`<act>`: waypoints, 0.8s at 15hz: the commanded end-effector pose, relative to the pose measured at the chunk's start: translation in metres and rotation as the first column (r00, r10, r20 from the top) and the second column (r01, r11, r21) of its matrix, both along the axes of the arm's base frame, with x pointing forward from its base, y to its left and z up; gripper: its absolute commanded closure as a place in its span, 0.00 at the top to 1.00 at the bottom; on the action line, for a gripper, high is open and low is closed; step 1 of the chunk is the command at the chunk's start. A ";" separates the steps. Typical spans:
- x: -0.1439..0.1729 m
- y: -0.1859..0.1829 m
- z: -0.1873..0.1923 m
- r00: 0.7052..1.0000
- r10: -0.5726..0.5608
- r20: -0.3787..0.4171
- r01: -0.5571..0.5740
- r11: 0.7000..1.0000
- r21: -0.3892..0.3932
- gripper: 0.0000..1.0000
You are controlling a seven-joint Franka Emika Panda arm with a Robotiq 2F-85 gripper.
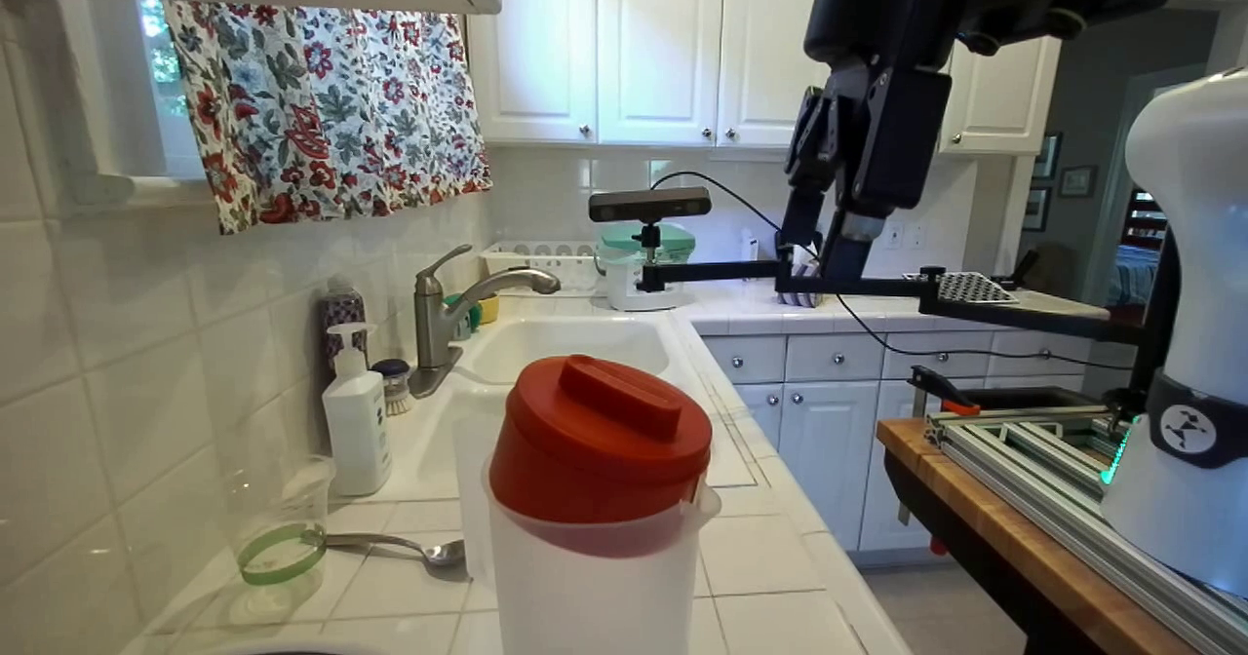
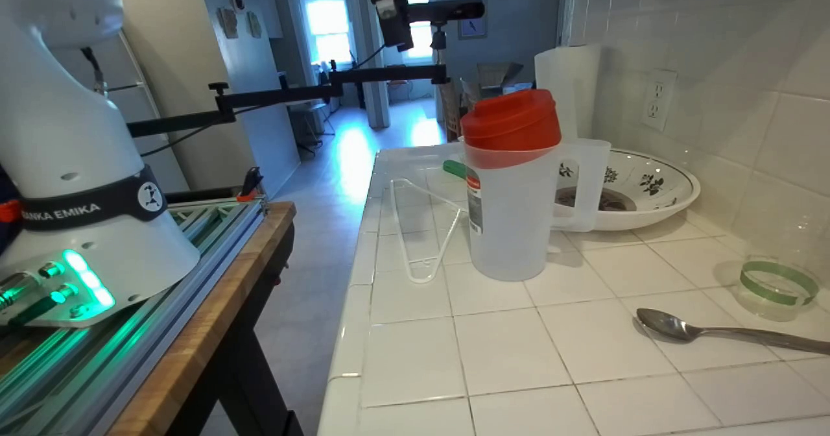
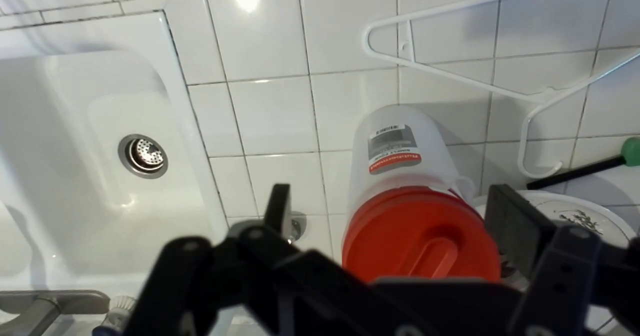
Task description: Remove the red lid from the clear container.
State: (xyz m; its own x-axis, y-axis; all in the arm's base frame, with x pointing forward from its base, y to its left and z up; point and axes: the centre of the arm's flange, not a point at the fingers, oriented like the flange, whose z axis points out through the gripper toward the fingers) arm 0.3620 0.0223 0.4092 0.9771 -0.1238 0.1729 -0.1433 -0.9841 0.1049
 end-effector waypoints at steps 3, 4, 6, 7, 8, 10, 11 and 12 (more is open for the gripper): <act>0.013 -0.009 -0.004 0.994 0.060 0.094 -0.057 0.998 -0.037 1.00; 0.017 -0.011 -0.005 0.989 0.079 0.122 -0.074 0.996 -0.045 1.00; 0.024 -0.013 -0.006 0.980 0.102 0.173 -0.096 0.994 -0.047 1.00; 0.027 -0.014 -0.007 0.972 0.109 0.206 -0.104 0.994 -0.036 1.00; 0.031 -0.014 -0.007 0.966 0.107 0.236 -0.106 0.994 -0.016 1.00; 0.039 -0.013 -0.008 0.950 0.106 0.293 -0.114 0.993 0.011 1.00; 0.041 -0.012 -0.010 0.945 0.110 0.309 -0.119 0.993 0.012 1.00; 0.044 -0.012 -0.011 0.940 0.113 0.321 -0.125 0.992 0.016 1.00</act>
State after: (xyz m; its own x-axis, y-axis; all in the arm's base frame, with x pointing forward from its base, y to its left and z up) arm 0.4015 0.0137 0.4011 0.9069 -0.0502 0.4183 -0.0859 -0.9940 0.0670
